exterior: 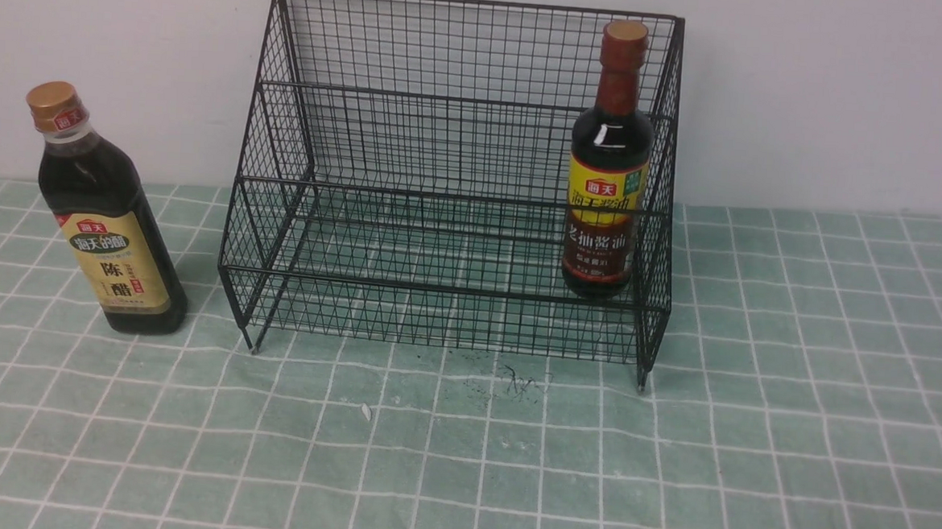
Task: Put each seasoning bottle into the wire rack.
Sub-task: Use the left arm to grab the condiment bottle closest to it
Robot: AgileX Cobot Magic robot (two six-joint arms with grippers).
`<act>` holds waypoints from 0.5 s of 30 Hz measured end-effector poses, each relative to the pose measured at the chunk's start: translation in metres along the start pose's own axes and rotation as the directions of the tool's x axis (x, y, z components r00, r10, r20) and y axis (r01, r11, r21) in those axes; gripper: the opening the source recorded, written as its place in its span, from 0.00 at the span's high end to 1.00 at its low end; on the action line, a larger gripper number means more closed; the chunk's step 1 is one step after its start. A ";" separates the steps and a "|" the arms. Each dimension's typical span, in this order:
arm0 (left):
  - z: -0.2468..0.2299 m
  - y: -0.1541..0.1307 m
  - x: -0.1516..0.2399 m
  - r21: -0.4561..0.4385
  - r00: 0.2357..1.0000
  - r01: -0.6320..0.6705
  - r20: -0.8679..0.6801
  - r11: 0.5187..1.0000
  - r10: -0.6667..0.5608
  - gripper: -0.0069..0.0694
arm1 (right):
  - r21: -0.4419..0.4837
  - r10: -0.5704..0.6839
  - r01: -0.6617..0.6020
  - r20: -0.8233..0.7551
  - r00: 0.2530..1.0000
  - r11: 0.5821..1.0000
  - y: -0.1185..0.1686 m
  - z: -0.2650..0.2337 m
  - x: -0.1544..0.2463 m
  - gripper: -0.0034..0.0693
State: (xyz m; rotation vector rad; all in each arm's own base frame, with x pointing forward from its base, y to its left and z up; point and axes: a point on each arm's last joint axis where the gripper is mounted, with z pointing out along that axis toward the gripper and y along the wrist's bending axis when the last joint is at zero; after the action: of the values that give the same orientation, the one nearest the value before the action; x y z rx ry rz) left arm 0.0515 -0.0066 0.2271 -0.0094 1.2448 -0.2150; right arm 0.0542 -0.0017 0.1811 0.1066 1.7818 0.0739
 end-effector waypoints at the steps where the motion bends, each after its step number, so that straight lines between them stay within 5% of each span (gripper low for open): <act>1: 0.000 0.000 -0.001 0.002 1.000 0.000 0.011 1.000 0.000 0.92 | 0.000 0.000 0.000 0.000 1.000 1.000 0.000 0.000 0.000 0.97; 9: -0.003 -0.004 -0.021 0.047 0.972 0.002 0.233 0.999 -0.013 0.92 | 0.000 0.000 0.000 0.000 1.000 1.000 0.000 0.000 0.000 0.97; 15: 0.011 -0.007 -0.041 0.045 0.973 -0.015 0.230 0.999 0.004 0.92 | 0.000 0.000 0.000 0.000 1.000 1.000 0.000 0.000 0.000 0.97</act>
State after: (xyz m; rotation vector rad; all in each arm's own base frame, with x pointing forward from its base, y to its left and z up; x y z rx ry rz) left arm 0.0485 -0.0076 0.2699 0.0112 1.0084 -0.2276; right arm 0.0542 -0.0017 0.1811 0.1066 1.7818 0.0739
